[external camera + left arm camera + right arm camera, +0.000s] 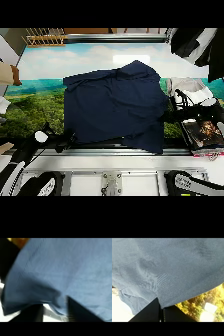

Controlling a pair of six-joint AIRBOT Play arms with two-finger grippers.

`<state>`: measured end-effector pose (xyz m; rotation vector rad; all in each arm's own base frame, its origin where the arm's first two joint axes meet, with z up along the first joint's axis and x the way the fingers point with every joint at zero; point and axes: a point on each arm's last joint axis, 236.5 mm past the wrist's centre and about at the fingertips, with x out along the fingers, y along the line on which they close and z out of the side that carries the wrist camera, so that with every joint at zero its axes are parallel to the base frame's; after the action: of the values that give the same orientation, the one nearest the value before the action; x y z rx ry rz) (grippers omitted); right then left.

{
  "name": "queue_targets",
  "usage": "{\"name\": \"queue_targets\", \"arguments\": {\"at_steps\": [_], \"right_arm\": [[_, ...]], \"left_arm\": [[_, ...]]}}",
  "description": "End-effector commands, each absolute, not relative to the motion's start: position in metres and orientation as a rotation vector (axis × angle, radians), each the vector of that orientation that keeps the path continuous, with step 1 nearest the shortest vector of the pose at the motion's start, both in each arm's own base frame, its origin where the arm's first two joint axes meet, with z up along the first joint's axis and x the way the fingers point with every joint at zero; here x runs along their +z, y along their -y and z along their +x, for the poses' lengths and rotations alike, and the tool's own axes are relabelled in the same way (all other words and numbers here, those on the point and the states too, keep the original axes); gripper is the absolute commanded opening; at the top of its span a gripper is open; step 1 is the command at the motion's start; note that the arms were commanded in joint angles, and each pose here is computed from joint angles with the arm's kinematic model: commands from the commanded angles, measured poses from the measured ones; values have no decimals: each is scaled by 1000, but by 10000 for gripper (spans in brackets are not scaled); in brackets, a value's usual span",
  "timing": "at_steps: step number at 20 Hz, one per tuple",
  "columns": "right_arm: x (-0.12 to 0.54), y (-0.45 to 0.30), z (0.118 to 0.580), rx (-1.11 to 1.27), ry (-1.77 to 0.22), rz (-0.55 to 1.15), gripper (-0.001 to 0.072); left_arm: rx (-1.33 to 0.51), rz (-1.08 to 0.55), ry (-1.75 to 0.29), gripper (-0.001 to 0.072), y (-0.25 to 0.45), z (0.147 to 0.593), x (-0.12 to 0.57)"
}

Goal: Fold the clothes and pants, and hang the long-sleeved shirts on hangers.

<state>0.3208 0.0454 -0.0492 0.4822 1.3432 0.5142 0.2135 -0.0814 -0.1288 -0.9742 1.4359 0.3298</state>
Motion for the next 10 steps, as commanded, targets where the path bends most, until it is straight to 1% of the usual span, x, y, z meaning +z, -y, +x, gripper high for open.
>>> {"name": "queue_targets", "arguments": {"at_steps": [1,2,4,6,8,10], "right_arm": [[-49,-46,321,513,-1344,485,15],[-48,-46,320,515,-1345,486,15],[-42,-45,323,501,-1333,490,15],[-14,-41,338,483,-1270,468,14],[37,-36,356,488,-1168,409,14],[113,-31,375,462,-1009,341,14]], "left_arm": [[318,-969,-1431,37,87,225,-127],[310,-971,-1404,7,85,230,-123],[289,-1000,-1293,7,76,248,-101],[226,-996,-1130,6,58,280,-50],[146,-960,-897,6,34,315,38],[73,-894,-625,6,12,334,153]]}}
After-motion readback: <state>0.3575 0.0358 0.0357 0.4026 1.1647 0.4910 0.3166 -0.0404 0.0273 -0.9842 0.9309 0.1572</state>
